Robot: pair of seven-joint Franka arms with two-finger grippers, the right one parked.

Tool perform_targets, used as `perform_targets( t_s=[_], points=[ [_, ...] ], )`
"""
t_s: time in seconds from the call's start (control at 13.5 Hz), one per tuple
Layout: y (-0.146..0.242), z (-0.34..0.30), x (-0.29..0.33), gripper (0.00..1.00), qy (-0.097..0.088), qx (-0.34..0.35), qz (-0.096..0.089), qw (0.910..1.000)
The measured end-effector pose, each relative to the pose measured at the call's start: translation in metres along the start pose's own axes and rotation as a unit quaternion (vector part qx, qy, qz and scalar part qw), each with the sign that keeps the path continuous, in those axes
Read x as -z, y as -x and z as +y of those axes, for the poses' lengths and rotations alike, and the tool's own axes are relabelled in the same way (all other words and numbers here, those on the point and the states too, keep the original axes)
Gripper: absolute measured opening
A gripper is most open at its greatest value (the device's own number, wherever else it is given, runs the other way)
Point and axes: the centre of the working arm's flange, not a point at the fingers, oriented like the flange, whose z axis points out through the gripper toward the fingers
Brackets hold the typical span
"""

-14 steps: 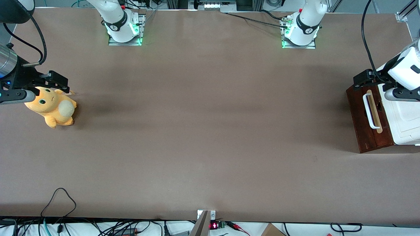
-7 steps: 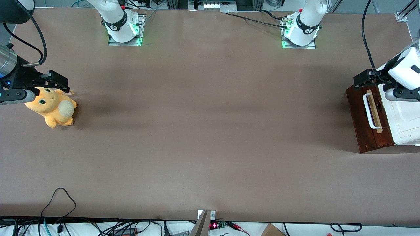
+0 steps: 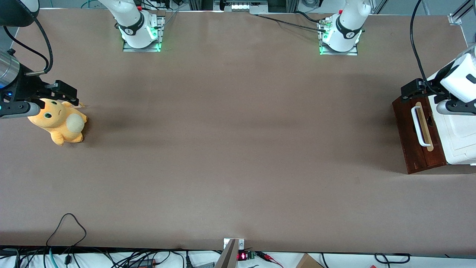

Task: Open lower drawer with left arm only
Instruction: 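Move the open left gripper down to the drawer's white bar handle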

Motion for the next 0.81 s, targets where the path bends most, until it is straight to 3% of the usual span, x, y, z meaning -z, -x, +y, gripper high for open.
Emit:
perform_targets(
  t_s=[0.37, 0.44, 0.59, 0.81],
  points=[
    [0.000, -0.001, -0.004, 1.00, -0.003, -0.002, -0.008, 1.0000],
    [0.000, 0.000, -0.004, 1.00, -0.019, -0.005, -0.009, 0.9998],
    [-0.001, 0.011, -0.006, 1.00, -0.093, -0.021, -0.013, 0.9954],
    [-0.002, 0.044, -0.028, 0.99, -0.200, -0.011, -0.023, 0.9795]
  ],
)
